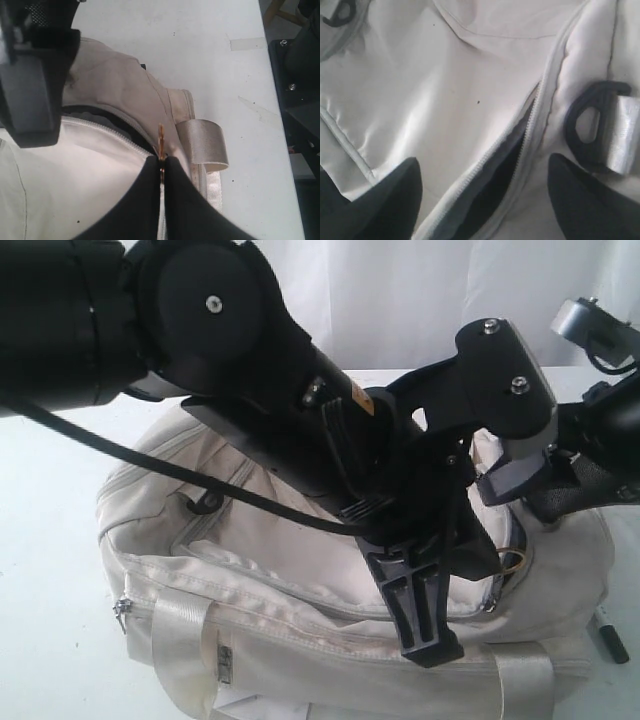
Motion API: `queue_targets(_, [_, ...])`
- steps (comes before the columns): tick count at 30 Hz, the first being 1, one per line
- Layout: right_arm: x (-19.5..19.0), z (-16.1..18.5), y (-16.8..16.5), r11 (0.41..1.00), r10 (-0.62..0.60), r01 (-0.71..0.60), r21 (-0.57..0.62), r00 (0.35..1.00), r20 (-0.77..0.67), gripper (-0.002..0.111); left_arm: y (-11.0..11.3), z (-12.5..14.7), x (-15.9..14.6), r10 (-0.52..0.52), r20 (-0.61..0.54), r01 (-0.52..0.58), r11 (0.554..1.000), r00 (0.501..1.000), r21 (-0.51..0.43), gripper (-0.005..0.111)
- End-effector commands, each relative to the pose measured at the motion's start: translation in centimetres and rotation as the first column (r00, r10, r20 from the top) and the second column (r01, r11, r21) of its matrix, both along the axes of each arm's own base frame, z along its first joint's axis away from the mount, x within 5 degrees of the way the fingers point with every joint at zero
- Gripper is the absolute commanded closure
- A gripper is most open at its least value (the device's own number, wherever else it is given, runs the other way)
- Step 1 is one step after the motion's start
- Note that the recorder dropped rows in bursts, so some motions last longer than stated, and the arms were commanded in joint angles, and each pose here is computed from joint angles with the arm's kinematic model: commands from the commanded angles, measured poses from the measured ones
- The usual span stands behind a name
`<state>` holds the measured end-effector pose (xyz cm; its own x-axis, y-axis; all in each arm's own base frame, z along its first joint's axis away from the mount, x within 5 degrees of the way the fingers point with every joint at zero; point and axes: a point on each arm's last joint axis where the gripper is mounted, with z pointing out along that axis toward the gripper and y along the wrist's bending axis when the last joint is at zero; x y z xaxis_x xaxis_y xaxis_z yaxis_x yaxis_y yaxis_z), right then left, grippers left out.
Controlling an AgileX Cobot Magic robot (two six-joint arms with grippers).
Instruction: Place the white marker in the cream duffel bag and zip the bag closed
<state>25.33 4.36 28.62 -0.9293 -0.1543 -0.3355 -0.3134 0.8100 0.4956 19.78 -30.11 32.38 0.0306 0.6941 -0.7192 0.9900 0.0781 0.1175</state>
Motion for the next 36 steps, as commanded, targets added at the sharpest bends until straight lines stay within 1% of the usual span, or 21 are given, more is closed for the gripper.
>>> queue_targets(1, [-0.4, -0.2, 0.8, 0.999, 0.007, -0.009, -0.050, 1.000, -0.025, 0.042, 0.1, 0.4, -0.5, -0.007, -0.015, 0.007, 1.000, 1.000, -0.015, 0.107])
queue_targets(6, [-0.5, -0.5, 0.6, 0.994, -0.039, 0.033, -0.105, 0.998, -0.055, 0.042, 0.1, 0.4, -0.5, -0.006, -0.022, 0.005, 1.000, 1.000, -0.020, 0.107])
queue_targets(11, [-0.4, -0.5, 0.6, 0.993, -0.048, 0.042, -0.107, 0.997, -0.052, 0.042, 0.0, 0.4, -0.5, -0.005, -0.024, 0.005, 1.000, 1.000, -0.022, 0.107])
queue_targets(19, [0.1, -1.9, 2.4, 0.994, 0.002, -0.014, -0.104, 0.994, -0.111, 0.042, 0.0, 0.4, -0.5, -0.003, -0.021, 0.003, 1.000, 1.000, -0.024, 0.107])
queue_targets(22, [0.5, -2.5, 2.5, 0.994, 0.000, -0.014, -0.107, 0.992, -0.128, 0.042, 0.0, 0.4, -0.5, -0.003, -0.021, 0.003, 1.000, 1.000, -0.024, 0.107])
queue_targets(24, [0.6, -2.9, 2.5, 0.994, -0.005, -0.011, -0.111, 0.990, -0.142, 0.045, 0.0, 0.4, -0.5, -0.004, -0.022, 0.004, 1.000, 1.000, -0.023, 0.107])
queue_targets(25, [0.7, -2.9, 2.5, 0.993, -0.012, -0.005, -0.115, 0.989, -0.149, 0.047, 0.0, 0.4, -0.5, -0.004, -0.022, 0.004, 1.000, 1.000, -0.023, 0.107])
queue_targets(27, [0.8, -3.1, 2.5, 0.993, -0.018, -0.001, -0.119, 0.988, -0.153, 0.057, 0.0, 0.4, -0.5, -0.005, -0.024, 0.005, 1.000, 1.000, -0.022, 0.107])
queue_targets(32, [0.9, -3.1, 2.4, 0.992, -0.015, -0.003, -0.127, 0.990, -0.139, 0.090, 0.0, 0.4, -0.5, -0.005, -0.024, 0.005, 1.000, 1.000, -0.022, 0.107])
queue_targets(35, [1.2, -3.1, 2.3, 0.991, -0.023, 0.010, -0.136, 0.995, -0.101, 0.105, 0.1, 0.4, -0.5, -0.007, -0.026, 0.007, 1.000, 1.000, -0.020, 0.107])
queue_targets(36, [1.3, -3.1, 2.3, 0.990, -0.028, 0.016, -0.142, 0.996, -0.088, 0.108, 0.1, 0.3, -0.6, -0.010, -0.029, 0.010, 1.000, 1.000, -0.016, 0.107])
